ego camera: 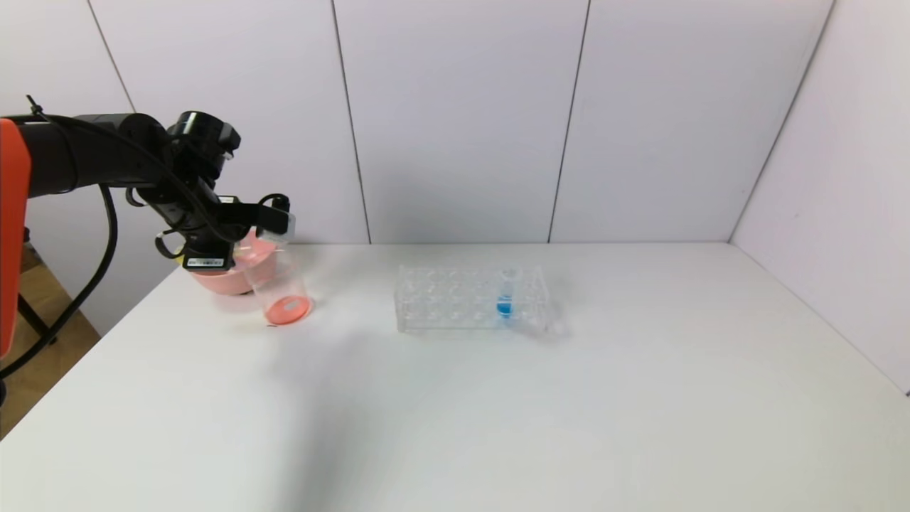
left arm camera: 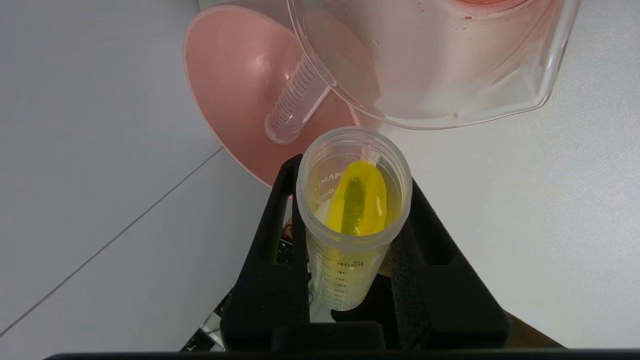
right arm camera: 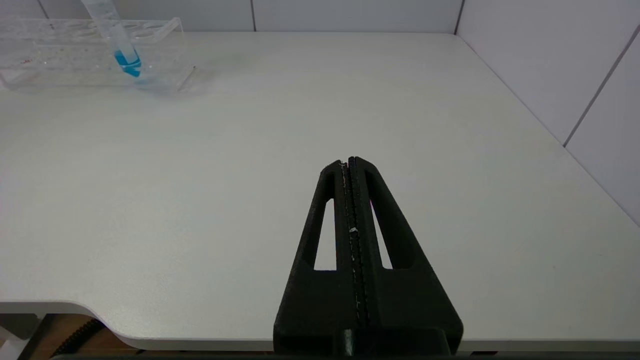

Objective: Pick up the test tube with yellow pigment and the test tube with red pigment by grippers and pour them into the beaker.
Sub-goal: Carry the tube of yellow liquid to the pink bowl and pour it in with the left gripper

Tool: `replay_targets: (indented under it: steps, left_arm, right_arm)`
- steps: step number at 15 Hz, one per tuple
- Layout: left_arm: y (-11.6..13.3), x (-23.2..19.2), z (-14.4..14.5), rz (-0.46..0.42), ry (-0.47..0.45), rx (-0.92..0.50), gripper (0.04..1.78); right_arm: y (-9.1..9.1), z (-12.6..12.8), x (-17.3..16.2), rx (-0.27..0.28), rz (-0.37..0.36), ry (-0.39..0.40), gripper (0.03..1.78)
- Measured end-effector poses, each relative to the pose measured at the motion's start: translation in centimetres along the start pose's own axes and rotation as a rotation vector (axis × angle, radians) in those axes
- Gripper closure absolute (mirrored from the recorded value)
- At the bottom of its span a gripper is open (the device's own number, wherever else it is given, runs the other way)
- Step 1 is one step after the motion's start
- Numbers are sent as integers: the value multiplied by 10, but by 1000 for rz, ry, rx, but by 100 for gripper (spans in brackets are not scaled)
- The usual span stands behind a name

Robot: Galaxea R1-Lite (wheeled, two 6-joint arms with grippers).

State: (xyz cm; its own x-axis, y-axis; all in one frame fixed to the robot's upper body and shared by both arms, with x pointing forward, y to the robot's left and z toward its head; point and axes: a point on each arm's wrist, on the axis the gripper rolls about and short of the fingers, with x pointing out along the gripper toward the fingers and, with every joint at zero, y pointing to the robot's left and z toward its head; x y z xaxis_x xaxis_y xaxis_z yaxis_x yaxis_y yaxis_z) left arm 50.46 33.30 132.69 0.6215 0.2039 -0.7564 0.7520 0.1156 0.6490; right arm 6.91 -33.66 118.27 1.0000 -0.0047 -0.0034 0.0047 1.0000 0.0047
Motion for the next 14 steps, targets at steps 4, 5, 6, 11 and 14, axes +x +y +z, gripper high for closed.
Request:
replay_targets:
  steps: [4, 5, 6, 11, 14]
  left_arm:
    - [1, -2, 2, 12, 21, 5, 135]
    - [1, -2, 2, 14, 23, 5, 135]
    - [1, -3, 2, 16, 34, 6, 135]
    - [1, 0, 7, 28, 53, 11, 135]
    - [1, 1, 7, 28, 52, 13, 135]
  right_arm:
    - [0, 0, 0, 0, 0, 0, 170]
    - [0, 0, 0, 0, 0, 0, 170]
    - [0, 0, 0, 0, 0, 0, 170]
    - [0, 0, 0, 0, 0, 0, 170]
    - [0, 0, 0, 0, 0, 0, 170]
